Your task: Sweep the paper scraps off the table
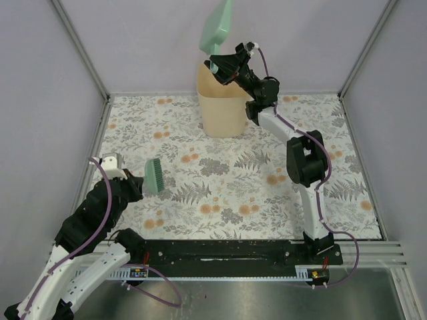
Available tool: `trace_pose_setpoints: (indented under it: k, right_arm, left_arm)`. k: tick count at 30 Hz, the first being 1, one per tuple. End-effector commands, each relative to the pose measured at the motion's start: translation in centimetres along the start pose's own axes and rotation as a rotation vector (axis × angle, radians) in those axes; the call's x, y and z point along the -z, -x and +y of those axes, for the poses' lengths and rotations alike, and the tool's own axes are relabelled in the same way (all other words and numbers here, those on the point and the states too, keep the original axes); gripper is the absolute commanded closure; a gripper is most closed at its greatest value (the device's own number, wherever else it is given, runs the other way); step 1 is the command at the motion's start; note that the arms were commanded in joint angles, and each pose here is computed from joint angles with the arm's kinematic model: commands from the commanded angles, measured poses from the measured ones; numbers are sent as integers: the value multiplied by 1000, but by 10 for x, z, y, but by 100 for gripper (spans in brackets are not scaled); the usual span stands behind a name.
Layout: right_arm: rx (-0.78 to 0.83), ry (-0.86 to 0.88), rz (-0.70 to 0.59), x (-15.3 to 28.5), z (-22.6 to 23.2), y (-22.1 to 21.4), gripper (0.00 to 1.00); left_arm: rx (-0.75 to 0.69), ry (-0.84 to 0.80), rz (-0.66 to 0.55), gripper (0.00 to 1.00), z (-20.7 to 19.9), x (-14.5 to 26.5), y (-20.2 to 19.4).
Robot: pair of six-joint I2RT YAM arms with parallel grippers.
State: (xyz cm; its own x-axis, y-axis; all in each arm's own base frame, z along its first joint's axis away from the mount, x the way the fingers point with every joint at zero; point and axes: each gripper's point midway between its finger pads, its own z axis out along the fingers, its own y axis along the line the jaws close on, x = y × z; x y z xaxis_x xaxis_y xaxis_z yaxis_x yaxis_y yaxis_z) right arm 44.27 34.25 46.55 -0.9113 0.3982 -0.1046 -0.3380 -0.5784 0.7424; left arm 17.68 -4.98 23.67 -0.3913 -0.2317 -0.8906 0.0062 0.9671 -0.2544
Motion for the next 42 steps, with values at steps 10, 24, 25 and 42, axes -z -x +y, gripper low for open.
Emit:
trace_pose_setpoints:
  k: [10, 24, 25, 42]
  right_arm:
    - [345, -845, 276, 69, -15, -113, 100]
    - [400, -1977, 72, 354, -117, -158, 100]
    - [392, -1998, 70, 362, -121, -159, 100]
    - [538, -1848, 173, 356, -115, -160, 0]
  left_arm:
    - [164, -32, 17, 100, -26, -18, 4]
    - [385, -279, 196, 100, -98, -64, -49]
    - [399, -274, 199, 100, -97, -65, -52]
    - [351, -144, 124, 1, -64, -55, -38]
